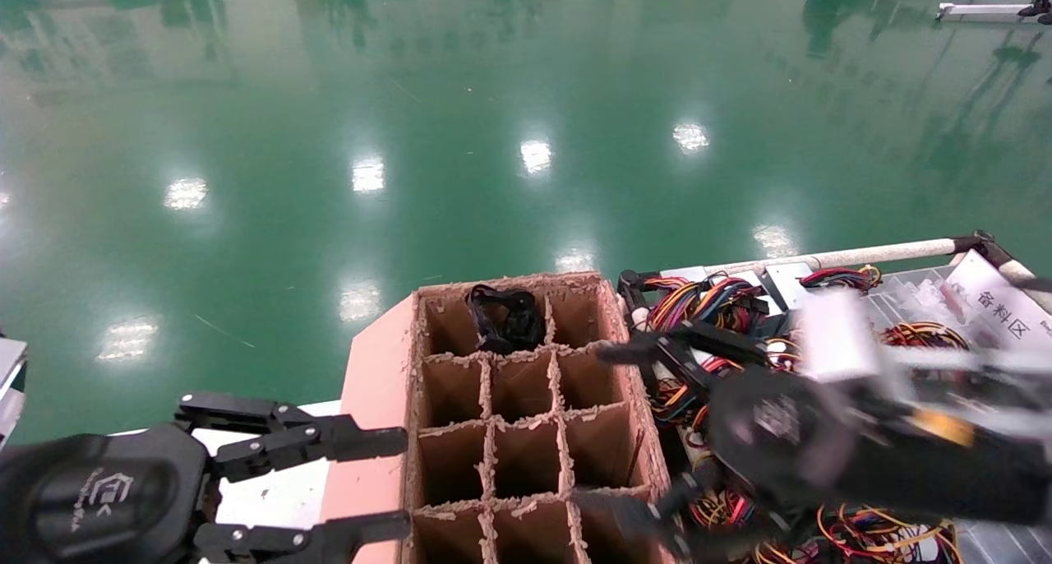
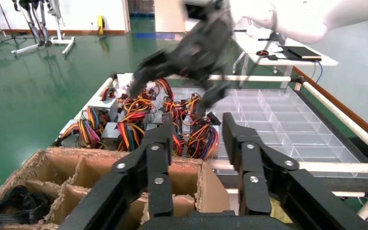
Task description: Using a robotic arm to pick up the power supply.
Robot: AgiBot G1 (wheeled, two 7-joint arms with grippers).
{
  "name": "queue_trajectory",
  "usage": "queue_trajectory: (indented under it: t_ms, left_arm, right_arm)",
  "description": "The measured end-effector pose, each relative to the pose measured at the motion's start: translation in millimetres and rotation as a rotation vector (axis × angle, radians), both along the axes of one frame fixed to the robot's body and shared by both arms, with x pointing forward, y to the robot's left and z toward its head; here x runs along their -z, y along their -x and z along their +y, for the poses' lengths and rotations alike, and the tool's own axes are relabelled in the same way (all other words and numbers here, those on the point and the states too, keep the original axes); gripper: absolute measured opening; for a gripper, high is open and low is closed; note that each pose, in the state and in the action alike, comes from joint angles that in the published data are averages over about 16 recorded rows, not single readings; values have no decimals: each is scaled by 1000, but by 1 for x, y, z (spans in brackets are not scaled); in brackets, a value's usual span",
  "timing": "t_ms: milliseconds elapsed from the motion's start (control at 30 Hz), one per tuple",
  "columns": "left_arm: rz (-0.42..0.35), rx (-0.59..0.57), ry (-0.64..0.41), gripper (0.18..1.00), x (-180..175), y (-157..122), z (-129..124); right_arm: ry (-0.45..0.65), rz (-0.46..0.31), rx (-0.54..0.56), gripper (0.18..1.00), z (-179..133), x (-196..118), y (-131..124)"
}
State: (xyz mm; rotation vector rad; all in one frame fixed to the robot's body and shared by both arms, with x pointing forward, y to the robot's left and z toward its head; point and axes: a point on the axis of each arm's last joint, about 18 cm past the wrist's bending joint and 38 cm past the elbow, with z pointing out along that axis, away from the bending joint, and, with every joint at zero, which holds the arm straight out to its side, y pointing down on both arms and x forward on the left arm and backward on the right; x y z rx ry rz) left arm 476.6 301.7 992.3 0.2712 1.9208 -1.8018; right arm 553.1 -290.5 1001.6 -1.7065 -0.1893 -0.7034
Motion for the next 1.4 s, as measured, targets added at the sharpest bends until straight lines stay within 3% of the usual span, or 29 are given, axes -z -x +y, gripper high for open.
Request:
queue_trajectory:
  t_ms: [333, 600, 1033, 1400]
  left_arm:
    - [0, 0, 0, 347, 0, 0, 0]
    - [0, 0, 0, 241, 0, 0, 0]
    - [0, 0, 0, 191, 0, 0, 0]
    - [0, 0, 0, 191, 0, 0, 0]
  right_arm:
    - [60, -20, 168, 1000, 34, -13, -100]
    - [-4, 4, 289, 1000, 60, -11, -151]
    - [-163, 105, 320, 1000, 99, 4, -176]
    - [-202, 189, 307, 999, 117, 32, -179]
